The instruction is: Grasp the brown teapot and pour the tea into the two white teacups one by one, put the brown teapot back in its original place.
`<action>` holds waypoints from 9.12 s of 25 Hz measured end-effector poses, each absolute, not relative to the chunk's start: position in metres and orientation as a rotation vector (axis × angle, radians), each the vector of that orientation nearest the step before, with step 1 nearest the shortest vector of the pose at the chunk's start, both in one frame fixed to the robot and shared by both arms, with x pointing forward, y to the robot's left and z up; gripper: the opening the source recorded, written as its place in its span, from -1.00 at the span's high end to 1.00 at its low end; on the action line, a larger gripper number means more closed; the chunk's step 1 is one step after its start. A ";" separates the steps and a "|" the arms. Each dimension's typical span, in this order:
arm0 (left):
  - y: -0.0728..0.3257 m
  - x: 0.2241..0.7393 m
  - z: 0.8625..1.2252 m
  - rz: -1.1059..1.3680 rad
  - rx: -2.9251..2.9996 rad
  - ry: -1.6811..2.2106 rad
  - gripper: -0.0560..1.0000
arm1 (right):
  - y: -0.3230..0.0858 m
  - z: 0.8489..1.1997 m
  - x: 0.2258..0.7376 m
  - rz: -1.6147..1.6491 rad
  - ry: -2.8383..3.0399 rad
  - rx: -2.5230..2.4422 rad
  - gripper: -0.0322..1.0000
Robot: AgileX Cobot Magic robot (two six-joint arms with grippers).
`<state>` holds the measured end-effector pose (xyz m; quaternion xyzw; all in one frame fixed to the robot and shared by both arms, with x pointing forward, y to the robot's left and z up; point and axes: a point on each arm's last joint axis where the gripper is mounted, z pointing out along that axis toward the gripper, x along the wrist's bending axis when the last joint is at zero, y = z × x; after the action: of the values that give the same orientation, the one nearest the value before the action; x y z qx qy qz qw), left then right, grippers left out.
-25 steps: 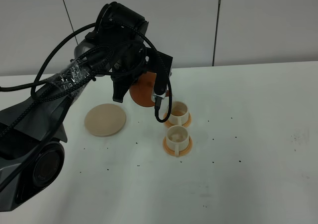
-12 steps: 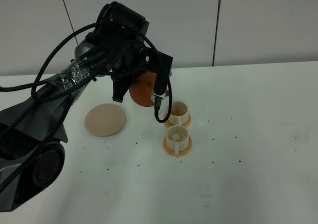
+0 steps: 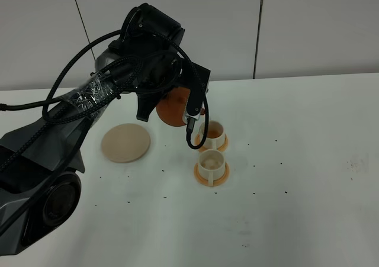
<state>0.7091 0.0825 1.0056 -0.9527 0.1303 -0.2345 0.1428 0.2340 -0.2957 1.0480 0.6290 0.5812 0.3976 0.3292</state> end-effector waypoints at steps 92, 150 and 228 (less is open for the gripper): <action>0.068 0.707 0.983 -0.660 -2.659 0.369 0.56 | -0.296 1.048 0.234 1.039 1.520 1.646 0.49; 0.086 0.701 1.019 -0.597 -3.092 -0.257 0.56 | -0.296 1.048 0.234 1.039 1.520 1.646 0.49; 0.109 0.647 0.982 -0.278 -2.976 -0.007 0.56 | -0.296 1.048 0.234 1.039 1.520 1.646 0.49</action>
<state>0.6471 0.1093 0.9817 -0.9928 -0.0025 -0.0926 0.0764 0.2340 -0.2958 1.0480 0.6291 0.5812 0.3972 0.3297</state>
